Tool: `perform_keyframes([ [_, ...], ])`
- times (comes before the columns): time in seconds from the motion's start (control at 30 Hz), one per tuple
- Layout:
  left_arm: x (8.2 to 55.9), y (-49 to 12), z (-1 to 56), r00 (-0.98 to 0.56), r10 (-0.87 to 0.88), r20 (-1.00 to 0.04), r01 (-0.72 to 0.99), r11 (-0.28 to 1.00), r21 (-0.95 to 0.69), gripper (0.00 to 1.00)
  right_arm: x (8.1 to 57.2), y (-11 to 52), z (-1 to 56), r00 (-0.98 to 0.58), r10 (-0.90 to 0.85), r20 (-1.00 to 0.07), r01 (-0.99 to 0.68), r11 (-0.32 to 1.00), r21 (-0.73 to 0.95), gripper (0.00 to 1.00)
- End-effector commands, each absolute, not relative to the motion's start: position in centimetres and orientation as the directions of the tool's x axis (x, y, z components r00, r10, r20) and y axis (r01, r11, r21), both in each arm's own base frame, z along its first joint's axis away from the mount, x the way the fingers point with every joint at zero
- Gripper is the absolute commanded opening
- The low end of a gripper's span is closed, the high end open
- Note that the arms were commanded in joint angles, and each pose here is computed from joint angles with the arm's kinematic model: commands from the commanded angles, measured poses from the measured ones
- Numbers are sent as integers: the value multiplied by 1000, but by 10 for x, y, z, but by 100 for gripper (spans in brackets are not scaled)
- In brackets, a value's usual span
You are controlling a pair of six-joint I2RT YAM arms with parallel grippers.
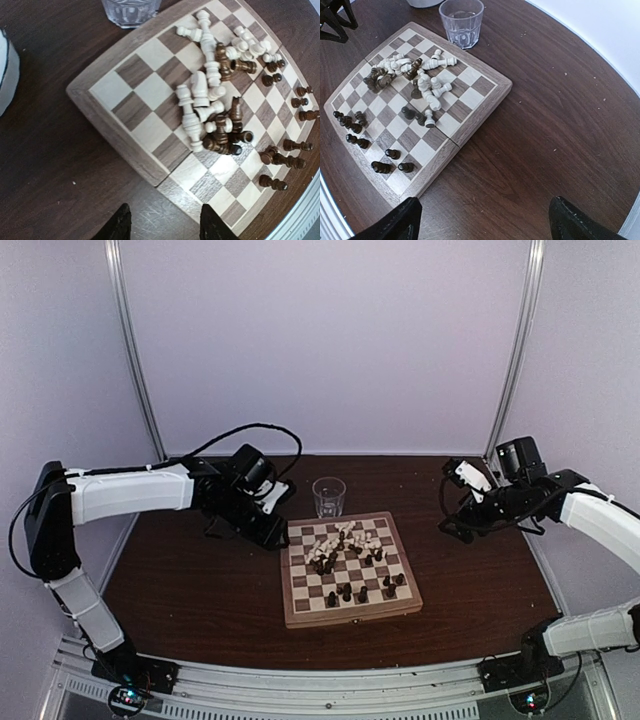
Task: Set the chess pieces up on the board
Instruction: Pick up the pawn from the chessboard.
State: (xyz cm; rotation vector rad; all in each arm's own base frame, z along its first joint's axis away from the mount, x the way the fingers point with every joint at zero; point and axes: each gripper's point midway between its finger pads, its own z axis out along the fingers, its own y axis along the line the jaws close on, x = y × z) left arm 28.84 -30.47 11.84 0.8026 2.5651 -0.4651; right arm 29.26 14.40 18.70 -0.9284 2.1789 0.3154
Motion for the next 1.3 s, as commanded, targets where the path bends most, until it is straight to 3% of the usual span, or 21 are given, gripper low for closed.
perform_keyframes([
  [0.0, 286, -333, 120, -706, 520, -482, 651, 744, -151, 46, 277, 155, 185, -417, -539, -732, -774, 633, -25, 90],
  [0.6, 279, -393, 88, -693, 603, -396, 698, 698, -159, 45, 271, 162, 175, -425, -557, -714, -807, 590, 20, 87],
  [1.27, 262, -403, 70, -650, 691, -316, 753, 642, -145, 34, 270, 162, 172, -426, -563, -708, -810, 586, 22, 86],
])
